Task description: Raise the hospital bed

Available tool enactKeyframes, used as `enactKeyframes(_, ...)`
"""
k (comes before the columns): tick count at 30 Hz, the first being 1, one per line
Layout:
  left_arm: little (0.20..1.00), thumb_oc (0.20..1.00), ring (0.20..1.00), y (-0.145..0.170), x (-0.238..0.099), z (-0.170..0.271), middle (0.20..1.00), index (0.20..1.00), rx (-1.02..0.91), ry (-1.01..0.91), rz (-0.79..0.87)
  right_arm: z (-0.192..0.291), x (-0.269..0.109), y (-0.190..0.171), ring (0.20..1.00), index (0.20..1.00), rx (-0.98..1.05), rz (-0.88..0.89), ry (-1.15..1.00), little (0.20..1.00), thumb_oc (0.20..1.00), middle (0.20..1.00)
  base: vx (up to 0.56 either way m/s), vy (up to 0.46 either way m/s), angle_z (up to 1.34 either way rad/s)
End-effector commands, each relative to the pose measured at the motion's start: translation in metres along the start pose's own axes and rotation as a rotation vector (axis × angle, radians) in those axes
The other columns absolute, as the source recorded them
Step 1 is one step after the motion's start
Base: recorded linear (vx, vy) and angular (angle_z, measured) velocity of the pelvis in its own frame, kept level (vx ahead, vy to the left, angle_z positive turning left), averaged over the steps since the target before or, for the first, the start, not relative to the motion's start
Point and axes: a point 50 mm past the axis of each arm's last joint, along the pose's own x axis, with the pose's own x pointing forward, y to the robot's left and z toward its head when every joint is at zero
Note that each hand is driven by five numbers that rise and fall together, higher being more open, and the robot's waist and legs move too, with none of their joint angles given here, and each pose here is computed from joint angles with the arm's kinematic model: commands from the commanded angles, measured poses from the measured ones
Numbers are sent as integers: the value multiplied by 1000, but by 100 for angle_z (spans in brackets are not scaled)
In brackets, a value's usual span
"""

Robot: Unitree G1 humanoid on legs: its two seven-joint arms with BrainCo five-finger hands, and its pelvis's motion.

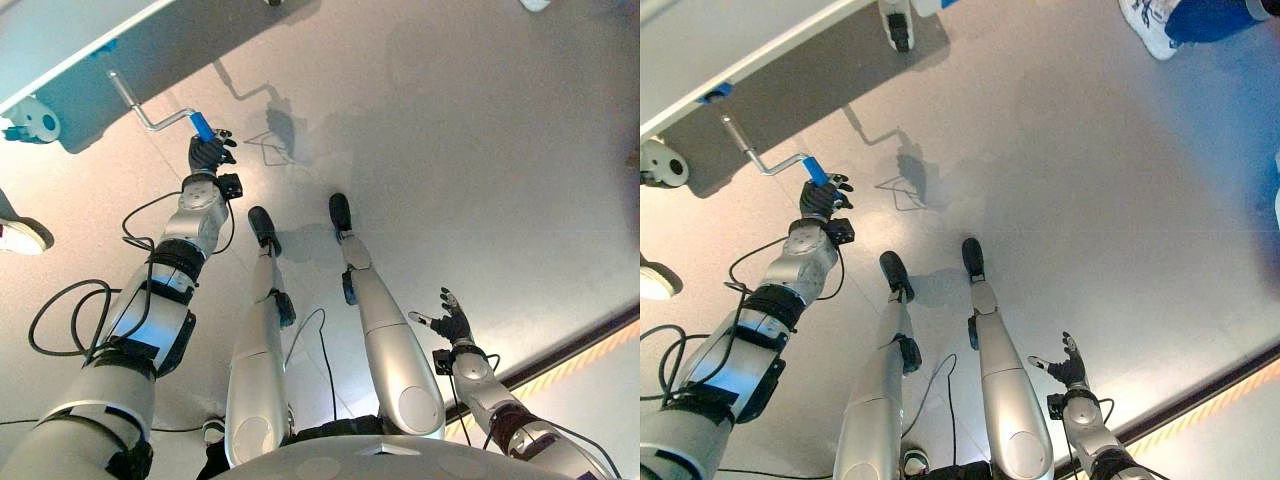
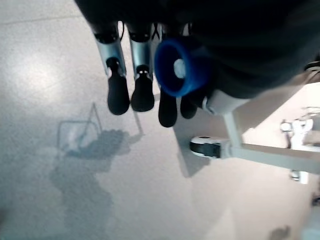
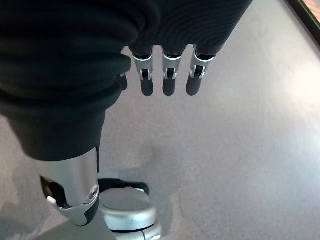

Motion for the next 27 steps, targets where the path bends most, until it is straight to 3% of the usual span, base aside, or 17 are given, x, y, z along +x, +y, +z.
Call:
enactKeyframes(1,200,200,200,-18,1,78,200,200,-23,-350,-119,-18,-4,-22,1000,1000,1,-68,82,1000,1000,1000,-10,32,16)
enactKeyframes(17,200,200,200,46,-4,80,200,200,5,-370,-7,-35,-8,-34,1000,1000,15,-101,164,1000,1000,1000,5,23,19)
enactKeyframes(27,200,200,200,105,2,72,200,200,82,-262,200,-37,-8,-33,1000,1000,16,-95,176,1000,1000,1000,28,34,16)
